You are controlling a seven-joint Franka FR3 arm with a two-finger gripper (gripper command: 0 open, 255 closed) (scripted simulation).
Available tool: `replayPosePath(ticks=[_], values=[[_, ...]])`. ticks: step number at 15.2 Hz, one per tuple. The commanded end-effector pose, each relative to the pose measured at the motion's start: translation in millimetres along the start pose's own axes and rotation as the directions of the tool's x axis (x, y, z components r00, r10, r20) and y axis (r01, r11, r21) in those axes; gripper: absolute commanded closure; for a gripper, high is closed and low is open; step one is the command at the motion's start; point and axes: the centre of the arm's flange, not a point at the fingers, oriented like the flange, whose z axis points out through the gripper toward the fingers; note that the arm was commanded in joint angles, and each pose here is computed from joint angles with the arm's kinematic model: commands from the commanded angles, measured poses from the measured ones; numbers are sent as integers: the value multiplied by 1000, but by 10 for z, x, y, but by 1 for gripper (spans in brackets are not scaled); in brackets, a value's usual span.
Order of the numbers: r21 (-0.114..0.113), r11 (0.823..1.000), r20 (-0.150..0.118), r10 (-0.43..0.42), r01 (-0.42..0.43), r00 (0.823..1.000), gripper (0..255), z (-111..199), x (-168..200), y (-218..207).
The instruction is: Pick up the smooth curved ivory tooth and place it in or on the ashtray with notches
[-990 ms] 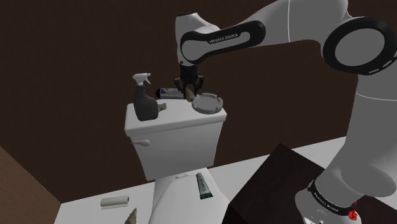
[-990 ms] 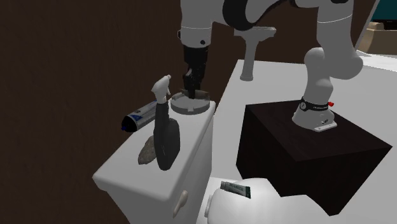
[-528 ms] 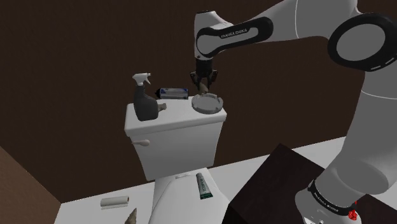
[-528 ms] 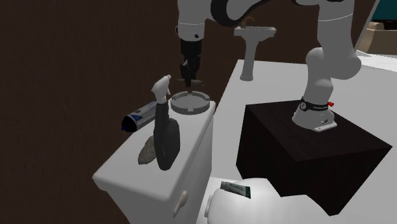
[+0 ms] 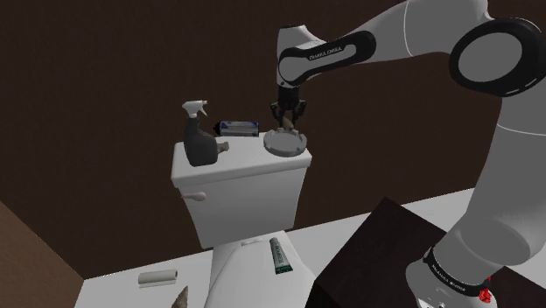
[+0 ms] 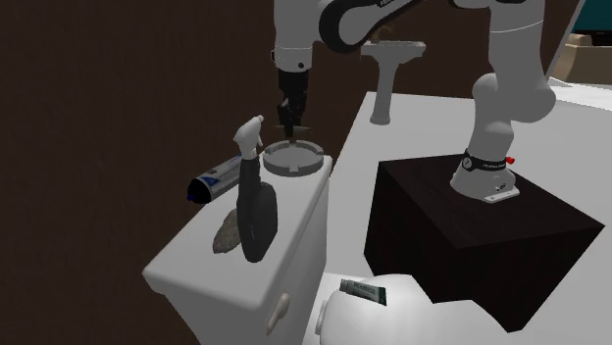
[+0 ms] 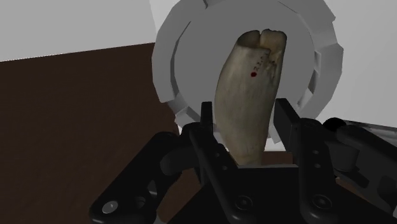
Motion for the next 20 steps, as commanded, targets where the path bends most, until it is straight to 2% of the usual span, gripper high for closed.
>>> replayPosePath(ticks=[1,8,16,17,20], values=[[0,1000,0,0,0,1000,255,109,-8,9],[0,1000,0,0,0,1000,255,501,-34,-16],[0,1000,0,0,0,1000,255,501,-34,-16],[0,1000,0,0,0,1000,0,501,-34,-16],[0,1000,0,0,0,1000,0,501,-34,-16]])
